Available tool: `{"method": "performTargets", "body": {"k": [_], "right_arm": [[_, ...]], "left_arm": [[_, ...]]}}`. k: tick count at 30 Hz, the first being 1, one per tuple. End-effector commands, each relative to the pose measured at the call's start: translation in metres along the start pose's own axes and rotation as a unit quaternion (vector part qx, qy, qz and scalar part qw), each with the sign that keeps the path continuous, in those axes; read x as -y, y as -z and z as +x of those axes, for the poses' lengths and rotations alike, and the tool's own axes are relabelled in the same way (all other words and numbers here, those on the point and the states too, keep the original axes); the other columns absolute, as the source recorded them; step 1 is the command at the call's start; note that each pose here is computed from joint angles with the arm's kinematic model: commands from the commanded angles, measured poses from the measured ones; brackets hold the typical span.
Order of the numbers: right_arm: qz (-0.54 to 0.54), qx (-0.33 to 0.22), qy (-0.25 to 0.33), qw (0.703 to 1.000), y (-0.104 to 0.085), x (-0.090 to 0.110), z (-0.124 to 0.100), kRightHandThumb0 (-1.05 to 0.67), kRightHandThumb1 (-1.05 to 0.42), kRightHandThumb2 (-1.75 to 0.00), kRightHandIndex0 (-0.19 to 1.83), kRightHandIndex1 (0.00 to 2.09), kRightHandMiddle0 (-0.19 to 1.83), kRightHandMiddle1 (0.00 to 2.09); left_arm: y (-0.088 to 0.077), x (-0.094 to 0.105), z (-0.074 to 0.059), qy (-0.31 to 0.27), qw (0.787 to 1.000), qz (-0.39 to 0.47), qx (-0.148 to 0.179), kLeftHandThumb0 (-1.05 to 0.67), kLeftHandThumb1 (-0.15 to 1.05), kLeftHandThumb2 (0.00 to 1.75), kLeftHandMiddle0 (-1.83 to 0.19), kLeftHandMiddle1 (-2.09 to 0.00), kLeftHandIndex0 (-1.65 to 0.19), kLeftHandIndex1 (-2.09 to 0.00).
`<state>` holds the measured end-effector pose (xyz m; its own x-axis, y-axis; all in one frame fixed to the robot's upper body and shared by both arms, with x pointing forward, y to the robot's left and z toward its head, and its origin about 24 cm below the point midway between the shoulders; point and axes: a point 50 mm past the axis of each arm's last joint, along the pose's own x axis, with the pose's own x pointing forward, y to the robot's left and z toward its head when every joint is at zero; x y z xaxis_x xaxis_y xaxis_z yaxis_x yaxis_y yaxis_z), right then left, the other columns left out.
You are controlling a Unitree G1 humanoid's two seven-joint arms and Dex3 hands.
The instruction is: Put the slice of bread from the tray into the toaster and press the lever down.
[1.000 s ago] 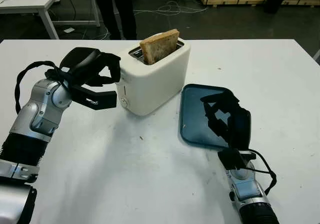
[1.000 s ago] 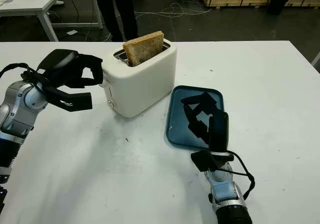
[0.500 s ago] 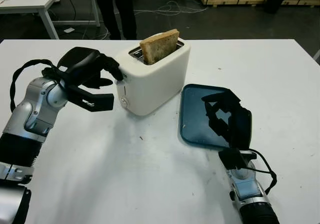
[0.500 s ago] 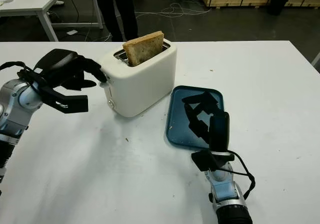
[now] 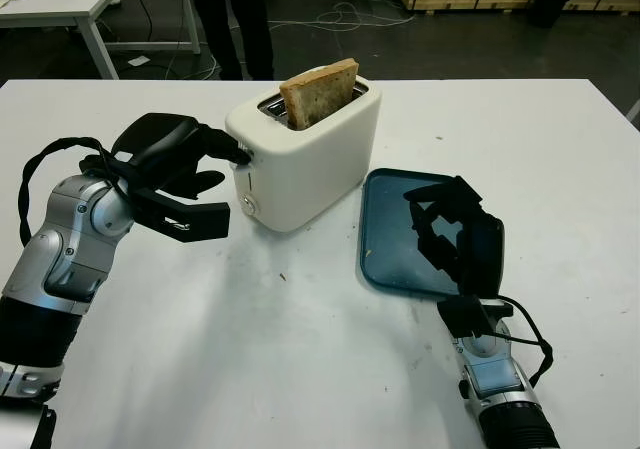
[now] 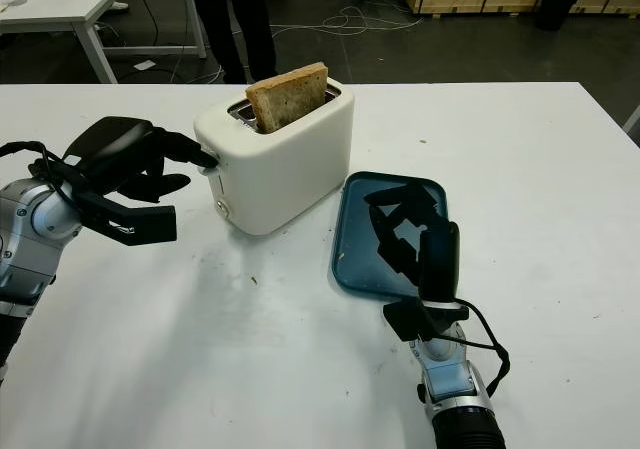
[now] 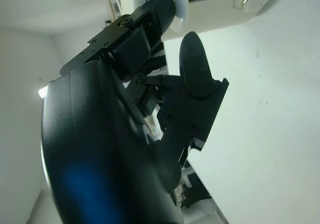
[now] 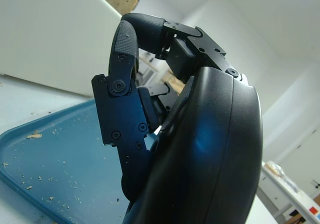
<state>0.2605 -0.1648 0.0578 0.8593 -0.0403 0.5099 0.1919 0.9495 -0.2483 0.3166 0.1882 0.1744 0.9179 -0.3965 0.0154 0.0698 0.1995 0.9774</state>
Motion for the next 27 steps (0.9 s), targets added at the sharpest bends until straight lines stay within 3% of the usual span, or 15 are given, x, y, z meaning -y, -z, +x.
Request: {"method": "performTargets", "body": {"k": [1,5,8,9,11,13,15,17,19,21,23,27], "right_arm": [[0.003,0.017,0.008,1.0,-0.003,0.002,0.003,-0.44,-0.92,-0.36,0.72,1.75,0.64,1.29],[0.003,0.019,0.01,1.0,-0.004,0.004,0.003,-0.44,-0.92,-0.35,0.73,1.75,0.64,1.31],[0.006,0.023,0.011,1.0,-0.005,0.005,0.003,-0.44,-0.92,-0.34,0.73,1.75,0.61,1.37],[0.004,0.026,0.013,1.0,-0.005,0.006,0.002,-0.44,-0.92,-0.34,0.73,1.75,0.6,1.38],[0.002,0.03,0.017,0.999,-0.007,0.009,0.0,-0.44,-0.92,-0.33,0.74,1.75,0.6,1.39],[0.0,0.032,0.021,0.999,-0.008,0.011,-0.002,-0.46,-0.92,-0.33,0.75,1.75,0.61,1.4],[0.001,0.032,0.026,0.999,-0.01,0.014,-0.004,-0.48,-0.92,-0.34,0.77,1.75,0.59,1.5],[0.002,0.033,0.035,0.999,-0.01,0.017,-0.005,-0.48,-0.92,-0.34,0.79,1.75,0.56,1.57],[0.002,0.029,0.045,0.999,-0.008,0.02,-0.005,-0.49,-0.92,-0.34,0.79,1.75,0.55,1.61],[0.002,0.03,0.044,0.999,-0.005,0.023,-0.005,-0.47,-0.92,-0.35,0.79,1.75,0.51,1.64],[-0.006,0.029,0.038,0.999,-0.004,0.026,-0.004,-0.47,-0.92,-0.36,0.78,1.75,0.49,1.67],[-0.012,0.029,0.035,0.999,-0.001,0.031,-0.002,-0.51,-0.92,-0.36,0.78,1.75,0.5,1.63]], "left_arm": [[0.002,-0.003,0.001,0.0,1.0,0.006,-0.003,-0.19,0.68,0.72,-0.65,-1.69,-0.89,-0.01],[0.003,-0.004,0.003,0.01,1.0,0.004,-0.011,-0.19,0.69,0.71,-0.63,-1.69,-0.87,0.0],[0.004,-0.002,0.005,0.017,1.0,0.006,-0.014,-0.19,0.73,0.65,-0.65,-1.53,-0.86,-0.01],[0.005,-0.001,0.006,0.02,1.0,0.006,-0.013,-0.19,0.75,0.61,-0.7,-1.33,-0.87,-0.01],[0.006,0.002,0.008,0.029,0.999,0.001,-0.014,-0.19,0.76,0.6,-0.76,-1.12,-0.88,-0.01],[0.007,0.01,0.01,0.043,0.999,-0.018,-0.019,-0.19,0.79,0.56,-0.73,-0.75,-0.88,-0.01],[0.006,0.035,0.016,0.073,0.994,-0.073,-0.042,-0.17,0.86,0.48,-0.68,-0.52,-0.84,0.0],[-0.004,0.097,0.026,0.127,0.981,-0.119,-0.087,-0.2,0.9,0.42,-0.77,-0.49,-0.92,-0.05],[-0.031,0.173,0.032,0.18,0.96,-0.162,-0.14,-0.21,0.92,0.39,-0.87,-0.54,-0.97,-0.07],[-0.067,0.224,0.023,0.226,0.939,-0.21,-0.149,-0.24,0.92,0.43,-0.76,-0.52,-0.89,-0.03],[-0.082,0.24,0.017,0.259,0.927,-0.229,-0.144,-0.25,0.92,0.47,-0.67,-0.48,-0.82,-0.01],[-0.078,0.23,0.026,0.289,0.923,-0.206,-0.148,-0.23,0.92,0.48,-0.7,-0.52,-0.86,-0.03]]}}
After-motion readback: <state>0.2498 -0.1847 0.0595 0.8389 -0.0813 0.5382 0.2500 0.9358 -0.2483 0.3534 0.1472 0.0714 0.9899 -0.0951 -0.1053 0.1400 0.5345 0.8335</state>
